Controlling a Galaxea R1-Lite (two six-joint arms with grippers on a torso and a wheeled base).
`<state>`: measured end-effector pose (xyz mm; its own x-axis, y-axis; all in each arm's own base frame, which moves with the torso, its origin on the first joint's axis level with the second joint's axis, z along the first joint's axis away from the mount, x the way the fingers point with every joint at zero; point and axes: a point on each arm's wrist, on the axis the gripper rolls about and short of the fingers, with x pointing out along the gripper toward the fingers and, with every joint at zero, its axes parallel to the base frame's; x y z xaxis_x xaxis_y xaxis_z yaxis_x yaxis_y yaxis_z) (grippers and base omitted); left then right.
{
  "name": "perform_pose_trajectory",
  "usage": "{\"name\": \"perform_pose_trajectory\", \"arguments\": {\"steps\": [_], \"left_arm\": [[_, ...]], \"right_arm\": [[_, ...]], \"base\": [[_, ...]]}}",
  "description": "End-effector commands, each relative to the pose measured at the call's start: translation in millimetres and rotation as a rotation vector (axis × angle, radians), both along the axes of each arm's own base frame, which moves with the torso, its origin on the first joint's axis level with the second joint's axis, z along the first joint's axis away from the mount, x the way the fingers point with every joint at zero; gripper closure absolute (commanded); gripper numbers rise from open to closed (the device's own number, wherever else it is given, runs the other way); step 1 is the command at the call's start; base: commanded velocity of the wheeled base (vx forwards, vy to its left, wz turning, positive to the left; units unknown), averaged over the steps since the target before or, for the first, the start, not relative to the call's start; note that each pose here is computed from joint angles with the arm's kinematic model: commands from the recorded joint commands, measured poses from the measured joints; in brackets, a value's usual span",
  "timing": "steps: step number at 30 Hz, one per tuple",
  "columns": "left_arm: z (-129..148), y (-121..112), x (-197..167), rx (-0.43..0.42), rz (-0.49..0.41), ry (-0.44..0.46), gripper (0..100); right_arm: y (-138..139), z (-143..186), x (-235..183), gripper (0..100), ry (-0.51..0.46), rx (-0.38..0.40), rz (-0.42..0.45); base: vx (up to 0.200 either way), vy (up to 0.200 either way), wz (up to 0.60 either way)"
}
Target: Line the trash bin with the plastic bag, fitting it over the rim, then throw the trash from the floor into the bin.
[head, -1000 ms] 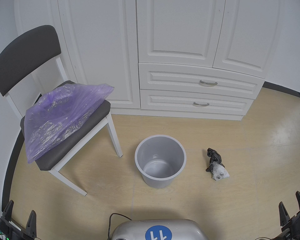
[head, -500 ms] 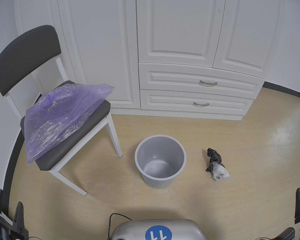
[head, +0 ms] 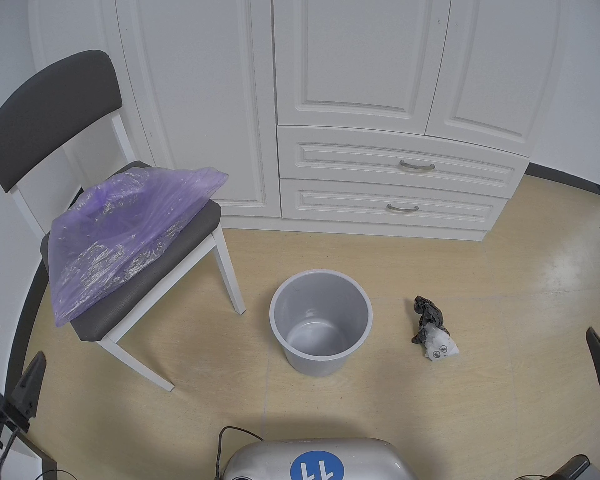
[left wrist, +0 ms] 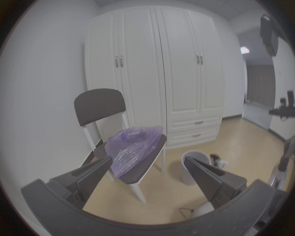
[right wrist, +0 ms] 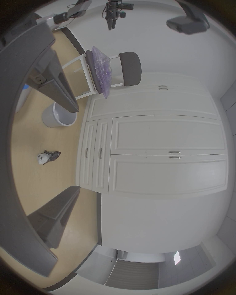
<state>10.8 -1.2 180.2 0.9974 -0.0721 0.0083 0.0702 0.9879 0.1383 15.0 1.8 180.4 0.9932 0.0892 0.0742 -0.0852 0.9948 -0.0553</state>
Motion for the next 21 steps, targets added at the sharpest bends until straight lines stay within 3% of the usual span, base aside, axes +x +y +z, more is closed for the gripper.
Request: {"name": "perform_pose_trajectory", "arguments": {"steps": [1,5,7,8,11,14,16,21], "left_arm": [[16,-2,85,0.295,0.036,0.282,0],[18,-2,96,0.282,0.034,0.302,0],[16,-2,101,0.238,0.04,0.324,0],[13,-3,105,0.148,0.052,0.351,0],[7,-2,106,0.085,0.062,0.373,0],[6,0,108,0.074,0.082,0.377,0],[8,9,113,0.088,0.146,0.356,0],[11,13,120,0.112,0.173,0.324,0]], "right_arm": [[19,37,104,0,0.164,0.02,0.071],[43,44,135,0,0.129,0.026,0.038],[51,46,146,0,0.116,0.029,0.017],[61,48,164,0,0.088,0.037,-0.005],[68,54,188,0,0.019,0.068,-0.023],[69,52,196,0,-0.004,0.099,-0.031],[73,42,202,0,0.014,0.126,-0.015],[79,35,202,0,0.04,0.115,-0.002]], "base": [[0.0,0.0,0.0],[0.0,0.0,0.0],[0.0,0.0,0.0],[0.0,0.0,0.0],[0.0,0.0,0.0],[0.0,0.0,0.0],[0.0,0.0,0.0],[0.0,0.0,0.0]]}}
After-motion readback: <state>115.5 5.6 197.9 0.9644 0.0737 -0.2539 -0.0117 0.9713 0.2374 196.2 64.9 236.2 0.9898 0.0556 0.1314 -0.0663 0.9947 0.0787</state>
